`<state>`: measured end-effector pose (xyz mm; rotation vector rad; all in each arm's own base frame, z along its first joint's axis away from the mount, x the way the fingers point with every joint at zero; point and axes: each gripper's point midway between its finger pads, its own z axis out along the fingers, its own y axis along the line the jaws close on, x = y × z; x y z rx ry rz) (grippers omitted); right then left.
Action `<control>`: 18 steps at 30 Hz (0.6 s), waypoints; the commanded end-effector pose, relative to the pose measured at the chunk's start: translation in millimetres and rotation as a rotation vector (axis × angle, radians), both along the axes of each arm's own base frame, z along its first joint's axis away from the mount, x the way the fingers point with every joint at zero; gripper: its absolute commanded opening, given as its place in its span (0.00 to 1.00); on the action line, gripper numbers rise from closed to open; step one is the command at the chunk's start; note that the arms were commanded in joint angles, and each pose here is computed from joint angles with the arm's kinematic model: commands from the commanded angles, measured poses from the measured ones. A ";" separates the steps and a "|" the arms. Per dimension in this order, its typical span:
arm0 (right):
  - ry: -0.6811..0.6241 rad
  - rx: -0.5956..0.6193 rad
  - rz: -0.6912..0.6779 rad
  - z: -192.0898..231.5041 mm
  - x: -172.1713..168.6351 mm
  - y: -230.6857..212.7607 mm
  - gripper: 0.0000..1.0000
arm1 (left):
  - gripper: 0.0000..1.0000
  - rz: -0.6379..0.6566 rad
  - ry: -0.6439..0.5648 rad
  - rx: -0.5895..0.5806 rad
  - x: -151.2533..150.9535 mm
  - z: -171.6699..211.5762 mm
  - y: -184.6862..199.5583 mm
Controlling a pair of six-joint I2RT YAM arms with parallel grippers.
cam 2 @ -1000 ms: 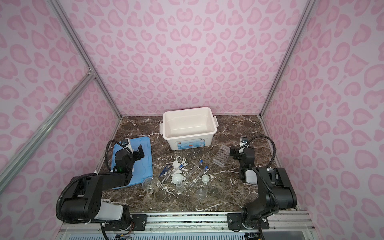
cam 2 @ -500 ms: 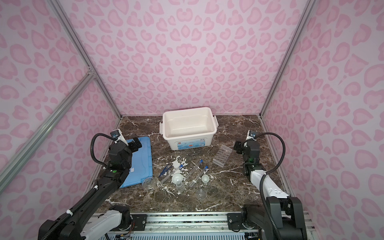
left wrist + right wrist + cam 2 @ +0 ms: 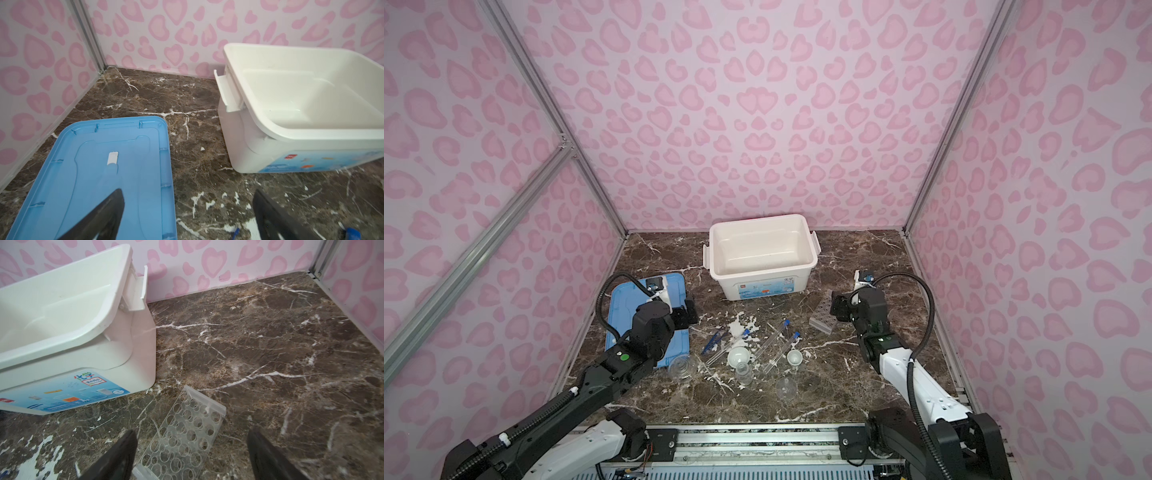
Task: Organize the chemistry lab equipment
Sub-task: 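Reach the left gripper down to a blue-capped test tube while right arm advances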
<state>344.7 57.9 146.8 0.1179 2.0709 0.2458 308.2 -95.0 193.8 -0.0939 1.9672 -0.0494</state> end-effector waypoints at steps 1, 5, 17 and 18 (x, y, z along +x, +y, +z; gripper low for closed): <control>0.040 0.018 0.027 -10.7 -6.6 8.2 0.84 | 0.97 -0.018 0.068 0.080 -6.5 -10.9 -4.5; 0.060 0.030 0.061 -16.9 -11.5 16.9 0.84 | 0.98 -0.103 0.120 0.109 -8.4 -20.9 -24.0; 0.057 0.023 0.071 -18.5 -20.4 15.7 0.83 | 0.85 -0.355 0.363 0.261 -11.8 -69.4 -76.6; 0.053 0.023 0.071 -17.8 -20.6 15.6 0.83 | 0.82 -0.356 0.377 0.264 -13.6 -74.1 -75.9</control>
